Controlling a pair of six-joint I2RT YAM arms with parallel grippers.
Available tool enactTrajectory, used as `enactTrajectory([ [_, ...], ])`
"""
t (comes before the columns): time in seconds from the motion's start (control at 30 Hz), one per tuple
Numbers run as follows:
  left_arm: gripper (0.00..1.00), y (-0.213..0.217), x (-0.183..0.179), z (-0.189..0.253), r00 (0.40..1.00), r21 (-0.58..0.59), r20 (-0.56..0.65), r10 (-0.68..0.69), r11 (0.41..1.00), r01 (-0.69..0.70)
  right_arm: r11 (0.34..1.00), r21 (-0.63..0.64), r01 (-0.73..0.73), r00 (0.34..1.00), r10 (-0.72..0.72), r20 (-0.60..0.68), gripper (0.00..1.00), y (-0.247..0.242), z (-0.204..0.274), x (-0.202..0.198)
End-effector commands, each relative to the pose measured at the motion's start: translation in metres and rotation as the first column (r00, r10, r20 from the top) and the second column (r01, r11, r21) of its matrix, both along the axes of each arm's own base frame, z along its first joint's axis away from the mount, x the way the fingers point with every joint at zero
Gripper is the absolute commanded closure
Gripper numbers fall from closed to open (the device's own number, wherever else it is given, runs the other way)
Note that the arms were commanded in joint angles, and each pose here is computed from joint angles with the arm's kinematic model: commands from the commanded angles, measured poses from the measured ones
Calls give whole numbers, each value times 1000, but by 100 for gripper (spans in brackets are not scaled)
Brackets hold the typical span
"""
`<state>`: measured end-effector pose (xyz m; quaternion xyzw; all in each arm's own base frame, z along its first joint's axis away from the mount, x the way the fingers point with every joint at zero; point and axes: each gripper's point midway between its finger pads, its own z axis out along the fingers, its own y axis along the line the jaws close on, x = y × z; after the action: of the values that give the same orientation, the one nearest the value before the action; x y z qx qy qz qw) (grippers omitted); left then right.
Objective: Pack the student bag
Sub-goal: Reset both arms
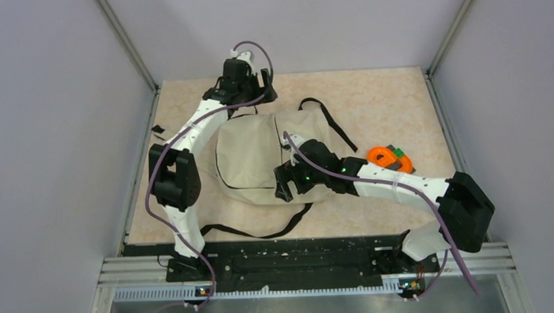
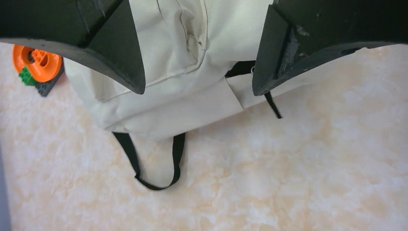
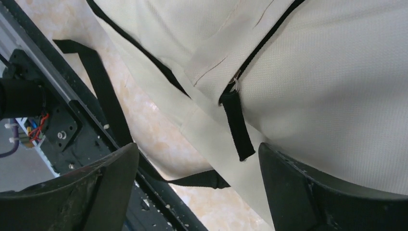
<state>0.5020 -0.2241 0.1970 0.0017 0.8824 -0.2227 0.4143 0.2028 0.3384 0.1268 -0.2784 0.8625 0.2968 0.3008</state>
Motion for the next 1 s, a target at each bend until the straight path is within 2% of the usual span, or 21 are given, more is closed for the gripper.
enactTrajectory([
  [0.0, 11, 0, 4, 83, 968, -63, 249, -33, 997, 50, 998, 65, 24, 992, -31, 121, 2, 2, 57, 12],
  [0.17, 6, 11, -14, 100, 952, -59, 307, -15, 998, 35, 994, 19, 111, 976, -113, 186, 1, -23, 66, 36],
  [0.3, 4, 34, -33, 106, 934, -48, 356, 41, 999, -26, 976, 68, 206, 962, -215, 167, 1, -57, 74, 61],
  [0.5, 3, 96, -66, 77, 916, -26, 327, 233, 971, -238, 903, 112, 414, 893, -427, 142, 1, -137, 69, 100],
  [0.6, 2, 130, -90, 72, 884, 9, 329, 333, 935, -356, 838, 121, 533, 824, -546, 151, 1, -187, 67, 114],
  [0.73, 2, 164, -128, 88, 830, 25, 367, 421, 887, -461, 730, 145, 668, 706, -683, 188, 1, -249, 78, 123],
  [0.87, 2, 193, -167, 120, 789, 66, 393, 472, 842, -536, 648, 202, 734, 575, -752, 324, 1, -287, 118, 122],
  [0.97, 2, 207, -196, 146, 764, 71, 435, 476, 828, -557, 616, 279, 737, 483, -768, 421, 1, -301, 153, 116],
])
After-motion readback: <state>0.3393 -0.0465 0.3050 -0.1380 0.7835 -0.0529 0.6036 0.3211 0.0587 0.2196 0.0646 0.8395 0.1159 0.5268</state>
